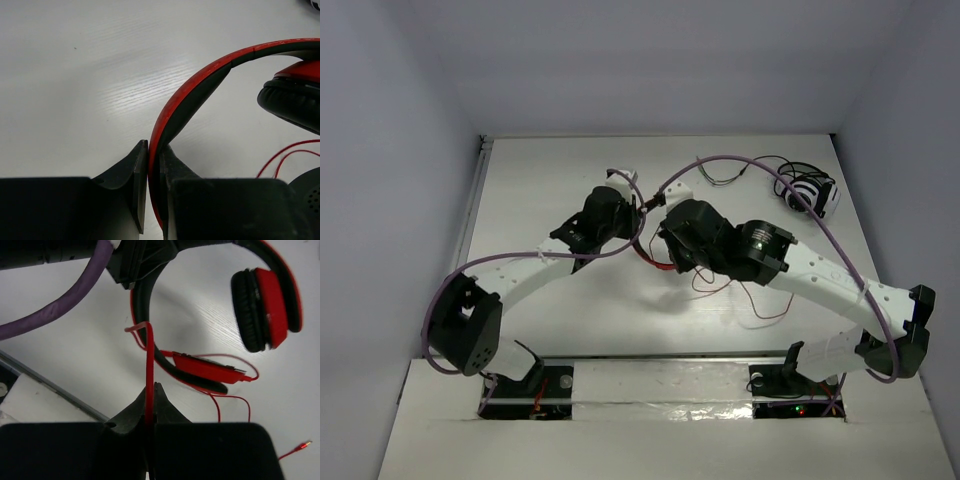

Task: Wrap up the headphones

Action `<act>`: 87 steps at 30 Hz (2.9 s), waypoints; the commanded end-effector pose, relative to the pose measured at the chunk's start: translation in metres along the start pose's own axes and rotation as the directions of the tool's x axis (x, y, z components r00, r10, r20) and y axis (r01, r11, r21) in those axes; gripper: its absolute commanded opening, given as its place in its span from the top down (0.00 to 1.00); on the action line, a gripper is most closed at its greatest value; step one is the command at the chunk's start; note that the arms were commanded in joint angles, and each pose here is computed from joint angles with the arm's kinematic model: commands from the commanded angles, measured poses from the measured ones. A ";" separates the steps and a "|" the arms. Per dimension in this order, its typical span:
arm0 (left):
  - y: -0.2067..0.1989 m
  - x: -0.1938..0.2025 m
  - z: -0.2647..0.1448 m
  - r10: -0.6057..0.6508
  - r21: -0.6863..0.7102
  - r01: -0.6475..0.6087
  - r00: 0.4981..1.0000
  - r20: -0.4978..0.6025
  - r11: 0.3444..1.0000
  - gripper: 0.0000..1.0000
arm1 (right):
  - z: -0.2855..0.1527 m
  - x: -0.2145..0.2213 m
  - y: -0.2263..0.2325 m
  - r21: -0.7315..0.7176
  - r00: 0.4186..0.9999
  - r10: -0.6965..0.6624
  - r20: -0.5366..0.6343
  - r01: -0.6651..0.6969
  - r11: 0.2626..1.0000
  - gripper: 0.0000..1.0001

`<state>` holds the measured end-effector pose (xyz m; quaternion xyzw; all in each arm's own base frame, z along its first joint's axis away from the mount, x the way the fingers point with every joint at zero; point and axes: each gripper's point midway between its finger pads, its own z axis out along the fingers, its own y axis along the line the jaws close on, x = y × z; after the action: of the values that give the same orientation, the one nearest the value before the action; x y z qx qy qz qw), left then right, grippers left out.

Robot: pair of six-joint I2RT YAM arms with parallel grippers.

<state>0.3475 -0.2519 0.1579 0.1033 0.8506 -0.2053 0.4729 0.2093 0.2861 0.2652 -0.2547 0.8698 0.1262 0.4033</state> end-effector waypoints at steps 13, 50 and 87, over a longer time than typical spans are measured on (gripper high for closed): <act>-0.053 -0.038 -0.045 -0.012 0.253 -0.005 0.998 0.066 0.967 1.00 | -0.012 -0.013 -0.088 0.367 0.994 -0.041 0.102 0.001 0.930 1.00; -0.139 -0.071 -0.153 0.104 0.680 -0.158 0.987 0.120 0.716 1.00 | 0.008 -0.044 -0.105 0.245 0.962 0.078 0.261 -0.144 0.959 0.90; -0.101 -0.219 -0.207 -0.131 0.379 -0.017 0.923 0.362 0.925 1.00 | 0.055 -0.034 -0.033 -0.391 0.769 0.394 0.503 -0.204 0.898 0.47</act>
<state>0.2709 -0.2499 0.4120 0.1532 0.7348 -0.3598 0.5542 0.2775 0.2833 0.2344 -0.1206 0.7472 0.3568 0.5476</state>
